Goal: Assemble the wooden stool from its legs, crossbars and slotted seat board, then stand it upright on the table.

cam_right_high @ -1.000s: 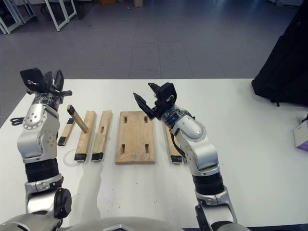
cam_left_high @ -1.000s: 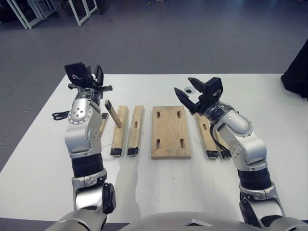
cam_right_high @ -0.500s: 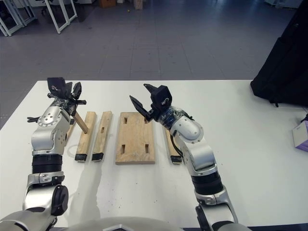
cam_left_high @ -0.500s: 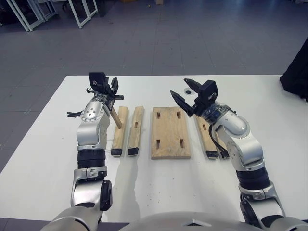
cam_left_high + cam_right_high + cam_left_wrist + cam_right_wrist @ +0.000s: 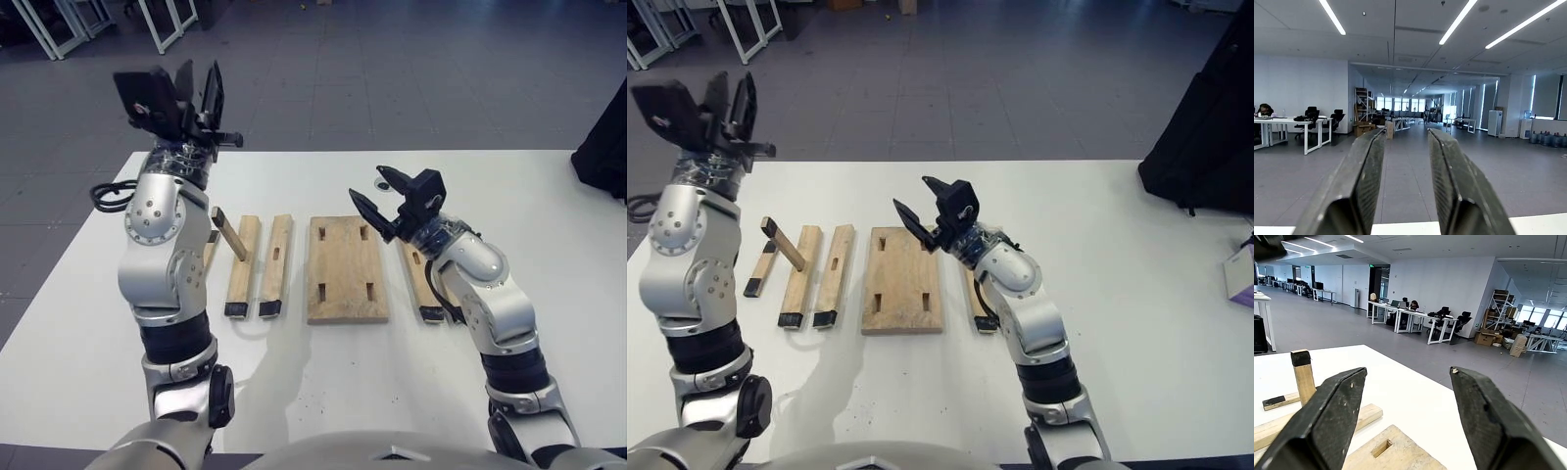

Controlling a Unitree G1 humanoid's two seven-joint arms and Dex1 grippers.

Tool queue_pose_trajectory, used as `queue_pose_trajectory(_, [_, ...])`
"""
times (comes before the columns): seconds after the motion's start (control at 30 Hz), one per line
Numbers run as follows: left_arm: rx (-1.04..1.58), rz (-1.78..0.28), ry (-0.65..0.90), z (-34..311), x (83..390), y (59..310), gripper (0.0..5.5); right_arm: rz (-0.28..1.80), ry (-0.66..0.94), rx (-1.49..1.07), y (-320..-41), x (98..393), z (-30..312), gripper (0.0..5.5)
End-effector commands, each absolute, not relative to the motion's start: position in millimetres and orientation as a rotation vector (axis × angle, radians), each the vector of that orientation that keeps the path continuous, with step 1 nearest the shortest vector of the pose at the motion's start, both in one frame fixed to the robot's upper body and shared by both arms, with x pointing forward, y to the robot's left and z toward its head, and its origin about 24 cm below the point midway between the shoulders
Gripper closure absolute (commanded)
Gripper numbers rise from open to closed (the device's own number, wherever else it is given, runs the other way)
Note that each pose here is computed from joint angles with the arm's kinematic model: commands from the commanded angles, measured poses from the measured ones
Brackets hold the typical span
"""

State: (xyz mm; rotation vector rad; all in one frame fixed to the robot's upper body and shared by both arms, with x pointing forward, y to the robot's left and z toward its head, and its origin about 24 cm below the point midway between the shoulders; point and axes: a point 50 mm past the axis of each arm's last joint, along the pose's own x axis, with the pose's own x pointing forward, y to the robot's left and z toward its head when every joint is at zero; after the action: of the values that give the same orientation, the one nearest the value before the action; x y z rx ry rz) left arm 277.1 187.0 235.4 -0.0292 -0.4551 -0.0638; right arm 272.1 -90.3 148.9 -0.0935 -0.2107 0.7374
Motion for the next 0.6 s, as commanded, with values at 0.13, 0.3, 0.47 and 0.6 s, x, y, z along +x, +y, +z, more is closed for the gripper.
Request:
queue_pose_trajectory(0.13, [-0.072,0.000,-0.136,152.9,222.8,179.1,3.34,0.703,-0.178,-0.080,-96.4,263.6,145.8,2.40])
queue_pose_trajectory(0.3, [-0.014,-0.008,0.026,115.1,206.4,189.2,2.51,0.715,-0.142,-0.038,-95.8,257.0,143.4,2.40])
queue_pose_trajectory(0.47, [-0.030,0.025,0.173,86.9,201.0,198.0,2.47,0.733,-0.107,-0.018,-92.5,254.0,141.0,2.40])
queue_pose_trajectory(0.6, [-0.024,0.051,0.313,63.5,199.5,209.3,2.47,0.725,-0.092,0.010,-91.7,253.7,141.0,2.40])
